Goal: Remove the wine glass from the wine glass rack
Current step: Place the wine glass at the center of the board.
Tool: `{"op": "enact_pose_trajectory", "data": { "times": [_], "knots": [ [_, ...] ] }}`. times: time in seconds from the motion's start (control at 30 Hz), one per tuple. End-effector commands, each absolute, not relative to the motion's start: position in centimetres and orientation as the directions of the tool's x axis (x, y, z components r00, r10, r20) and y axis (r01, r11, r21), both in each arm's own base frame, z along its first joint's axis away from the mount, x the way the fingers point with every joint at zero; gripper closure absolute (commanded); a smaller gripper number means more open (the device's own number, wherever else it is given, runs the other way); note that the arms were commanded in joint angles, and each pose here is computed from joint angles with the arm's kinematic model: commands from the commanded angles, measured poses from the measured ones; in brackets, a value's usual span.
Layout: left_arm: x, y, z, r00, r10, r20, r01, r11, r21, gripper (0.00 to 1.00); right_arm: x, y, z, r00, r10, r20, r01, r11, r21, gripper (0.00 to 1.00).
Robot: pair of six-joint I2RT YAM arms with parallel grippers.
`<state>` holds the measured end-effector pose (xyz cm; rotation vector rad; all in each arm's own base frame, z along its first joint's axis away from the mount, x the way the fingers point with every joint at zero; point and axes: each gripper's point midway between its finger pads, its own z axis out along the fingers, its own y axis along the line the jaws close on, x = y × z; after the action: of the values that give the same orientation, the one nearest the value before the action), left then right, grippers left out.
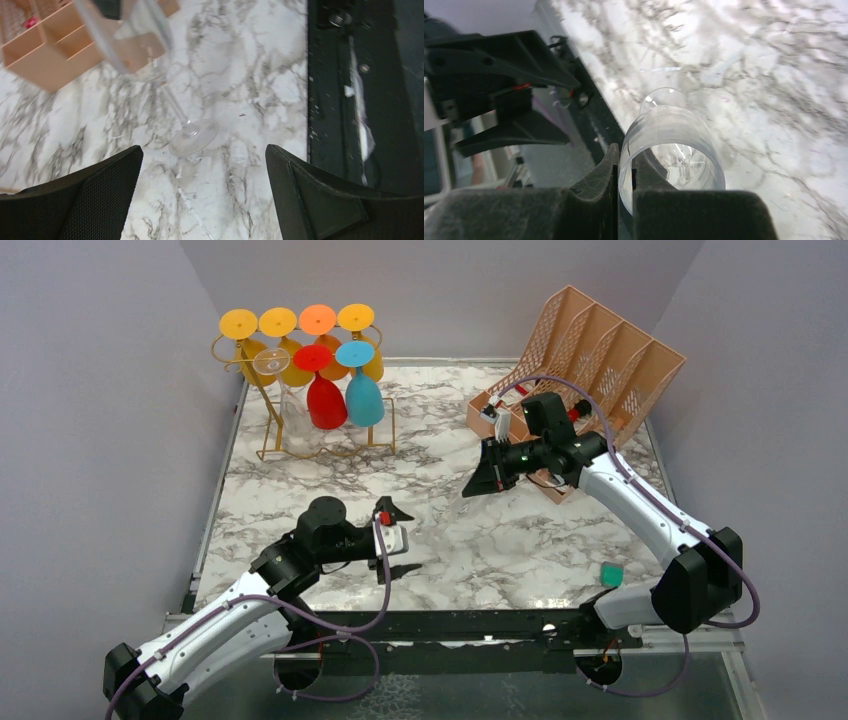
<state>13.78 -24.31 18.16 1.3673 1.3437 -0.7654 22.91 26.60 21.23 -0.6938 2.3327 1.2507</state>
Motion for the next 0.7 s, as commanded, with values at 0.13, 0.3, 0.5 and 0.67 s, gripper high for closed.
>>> {"op": "enact_pose_trajectory", "data": {
  "times": [0.13,0.3,0.5,0.67],
  "knots": [
    [21.8,-20.9,19.5,-0.195,0.130,-0.972,0.675,0.737,-0.037,0.01,27.3,24.6,22.7,-0.680,-0.166,-0.714,-0.568,0.736,0.370,0.99],
    [23.9,-18.5,18.7,-0.345,0.019,-0.938,0.437,0.888,-0.143,0.01,29.0,24.7,23.8,-0.596,-0.200,-0.778,-0.549,0.808,0.214,0.99],
    [24.6,-15.5,18.8,-0.399,-0.023,-0.917,0.252,0.958,-0.134,0.01,30.2,26.2,23.4,-0.559,-0.292,-0.776,-0.547,0.834,0.079,0.99],
    [23.7,-13.4,19.7,-0.378,-0.064,-0.924,0.191,0.971,-0.146,0.01,31.3,27.5,22.5,-0.579,-0.312,-0.753,-0.540,0.839,0.068,0.99]
  ]
}}
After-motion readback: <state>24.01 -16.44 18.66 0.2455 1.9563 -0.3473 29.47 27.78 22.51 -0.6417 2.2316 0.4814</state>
